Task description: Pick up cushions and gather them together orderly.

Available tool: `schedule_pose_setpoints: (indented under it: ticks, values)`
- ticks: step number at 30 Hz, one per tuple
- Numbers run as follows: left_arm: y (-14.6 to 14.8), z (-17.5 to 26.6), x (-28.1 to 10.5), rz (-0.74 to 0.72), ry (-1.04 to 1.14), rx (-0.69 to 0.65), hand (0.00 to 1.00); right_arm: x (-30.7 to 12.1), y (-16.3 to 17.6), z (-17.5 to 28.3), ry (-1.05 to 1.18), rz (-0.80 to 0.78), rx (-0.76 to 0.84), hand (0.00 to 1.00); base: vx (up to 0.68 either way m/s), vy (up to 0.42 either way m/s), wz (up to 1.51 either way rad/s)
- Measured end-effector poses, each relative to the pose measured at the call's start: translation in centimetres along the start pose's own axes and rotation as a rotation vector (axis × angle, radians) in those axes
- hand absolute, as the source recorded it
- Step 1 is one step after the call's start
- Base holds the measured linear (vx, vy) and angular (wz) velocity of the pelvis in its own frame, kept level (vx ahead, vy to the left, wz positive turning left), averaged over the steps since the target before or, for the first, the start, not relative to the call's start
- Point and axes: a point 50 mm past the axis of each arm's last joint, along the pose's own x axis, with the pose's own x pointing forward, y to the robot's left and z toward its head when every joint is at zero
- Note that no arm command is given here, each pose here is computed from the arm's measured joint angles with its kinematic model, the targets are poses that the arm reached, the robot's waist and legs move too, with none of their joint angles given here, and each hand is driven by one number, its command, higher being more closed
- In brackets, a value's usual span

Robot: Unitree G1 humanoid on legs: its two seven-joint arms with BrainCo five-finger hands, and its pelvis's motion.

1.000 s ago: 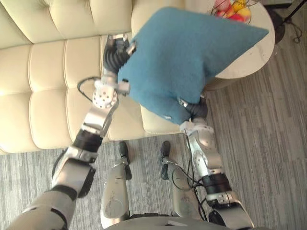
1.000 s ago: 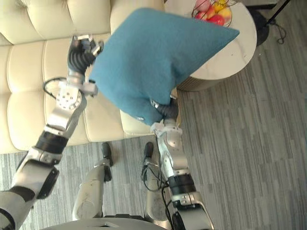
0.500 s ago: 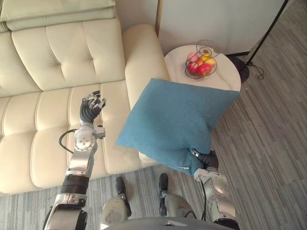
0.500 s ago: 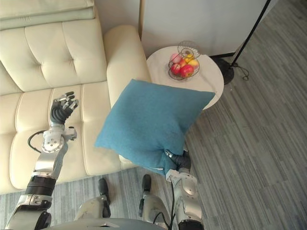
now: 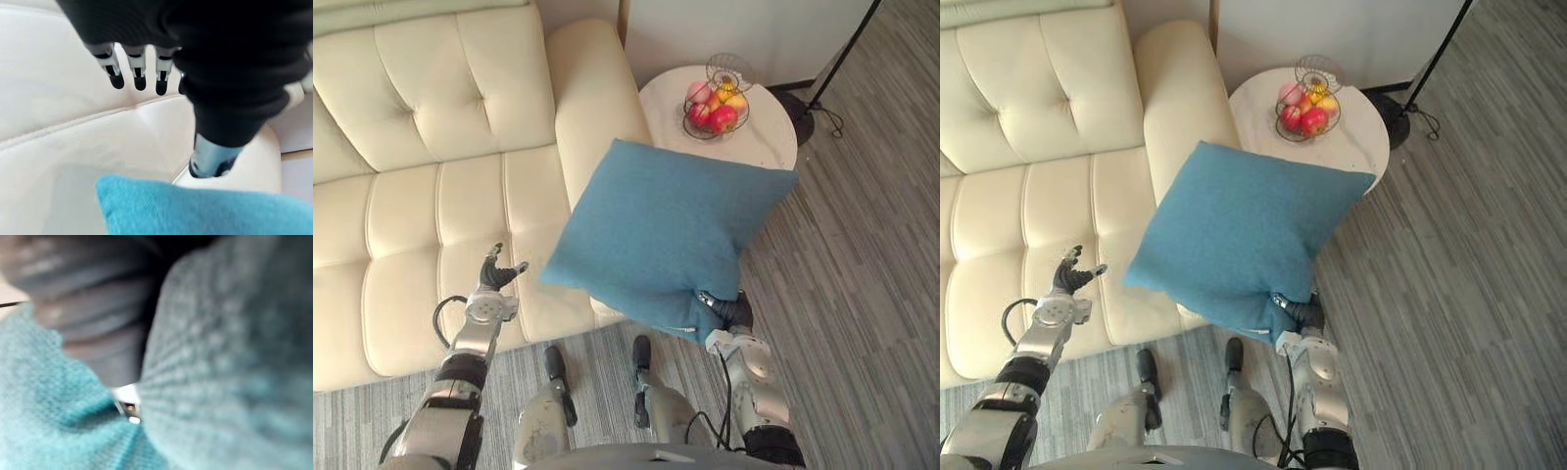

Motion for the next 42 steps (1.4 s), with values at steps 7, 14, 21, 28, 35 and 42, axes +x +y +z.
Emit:
schedule_pose_setpoints:
  ticks: [7,14,21,28,35,42]
  values:
    - [-3.3,5.1,1.4,-0.109,-0.124,0.11,0.0,0.9,2.3,4.1,-0.174,0.048,0.024,1.0,-0.13,-0.002,-0.07]
    - [-5.5,8.5,1.4,-0.172,-0.214,0.126,1.0,0.5,3.2,5.6,-0.242,0.039,0.069,1.0,-0.01,-0.022,-0.03]
    - [-6.0,12.2,0.5,-0.173,-0.34,-0.007,1.0,0.2,3.3,6.6,-0.291,0.022,0.086,1.0,0.0,-0.007,0.01]
    - [-6.3,14.6,-0.6,-0.195,-0.448,-0.059,1.0,0.2,3.1,6.7,-0.298,0.024,0.094,1.0,0.0,-0.03,0.01]
    - [-6.1,16.6,-2.0,-0.205,-0.57,-0.109,1.0,-0.2,2.8,5.8,-0.265,0.026,0.097,1.0,0.02,-0.044,-0.04]
    - [-6.5,14.5,-4.5,-0.257,-0.586,-0.265,1.0,-1.8,1.7,2.9,-0.159,-0.005,0.123,1.0,0.08,-0.04,0.04]
